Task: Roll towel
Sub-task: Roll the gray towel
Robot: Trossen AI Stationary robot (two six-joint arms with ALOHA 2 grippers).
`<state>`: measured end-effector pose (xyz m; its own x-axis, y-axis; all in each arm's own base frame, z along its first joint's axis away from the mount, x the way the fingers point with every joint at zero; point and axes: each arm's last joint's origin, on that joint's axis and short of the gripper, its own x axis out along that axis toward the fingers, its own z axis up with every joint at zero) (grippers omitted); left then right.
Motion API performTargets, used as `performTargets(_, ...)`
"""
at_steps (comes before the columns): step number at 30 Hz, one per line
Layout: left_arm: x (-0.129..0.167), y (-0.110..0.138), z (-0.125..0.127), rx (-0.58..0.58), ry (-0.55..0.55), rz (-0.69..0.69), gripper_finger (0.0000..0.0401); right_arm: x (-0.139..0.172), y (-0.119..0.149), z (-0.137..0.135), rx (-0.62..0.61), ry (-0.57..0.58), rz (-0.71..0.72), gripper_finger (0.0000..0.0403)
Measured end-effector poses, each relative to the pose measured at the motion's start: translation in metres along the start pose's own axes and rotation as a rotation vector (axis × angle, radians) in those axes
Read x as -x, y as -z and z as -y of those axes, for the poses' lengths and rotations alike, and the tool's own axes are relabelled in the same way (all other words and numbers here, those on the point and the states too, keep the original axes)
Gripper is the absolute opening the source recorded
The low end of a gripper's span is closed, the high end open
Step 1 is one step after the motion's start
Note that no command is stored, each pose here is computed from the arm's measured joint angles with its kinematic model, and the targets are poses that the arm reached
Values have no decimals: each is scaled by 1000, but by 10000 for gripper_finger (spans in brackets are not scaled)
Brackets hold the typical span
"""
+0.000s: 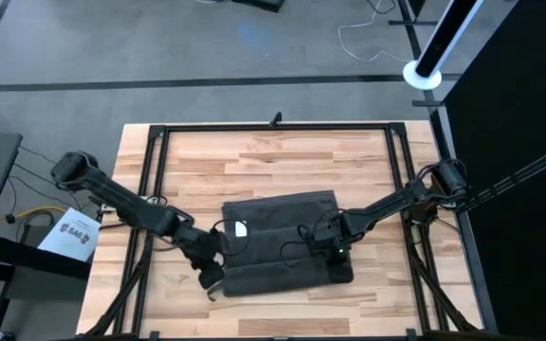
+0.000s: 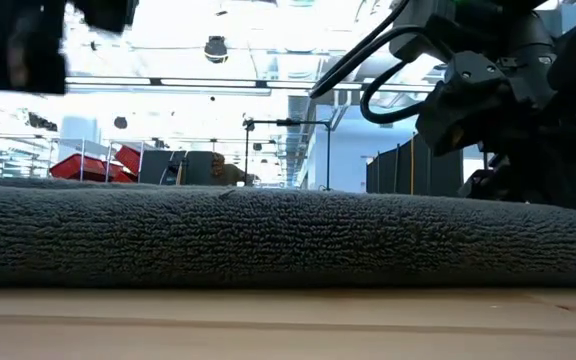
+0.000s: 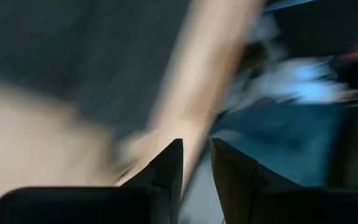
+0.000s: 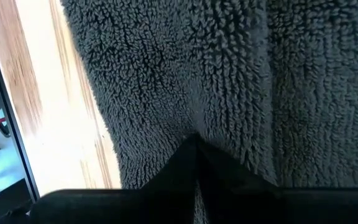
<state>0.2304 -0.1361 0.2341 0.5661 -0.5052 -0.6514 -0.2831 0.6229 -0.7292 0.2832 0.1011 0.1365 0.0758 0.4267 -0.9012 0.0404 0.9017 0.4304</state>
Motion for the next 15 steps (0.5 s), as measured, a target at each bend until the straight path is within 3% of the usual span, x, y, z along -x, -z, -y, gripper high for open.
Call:
performTargets(2,-4,1,5,-45,26,52,68,0,0,0,-2,-1,1,0)
performTargets(10,-61,3,-32,-127,-218,-30,68,0,0,0,-3,0,1,0)
performTargets(15,-83,-4,-57,-106,-319,-64,68,2,1,-1,-3,8,1,0)
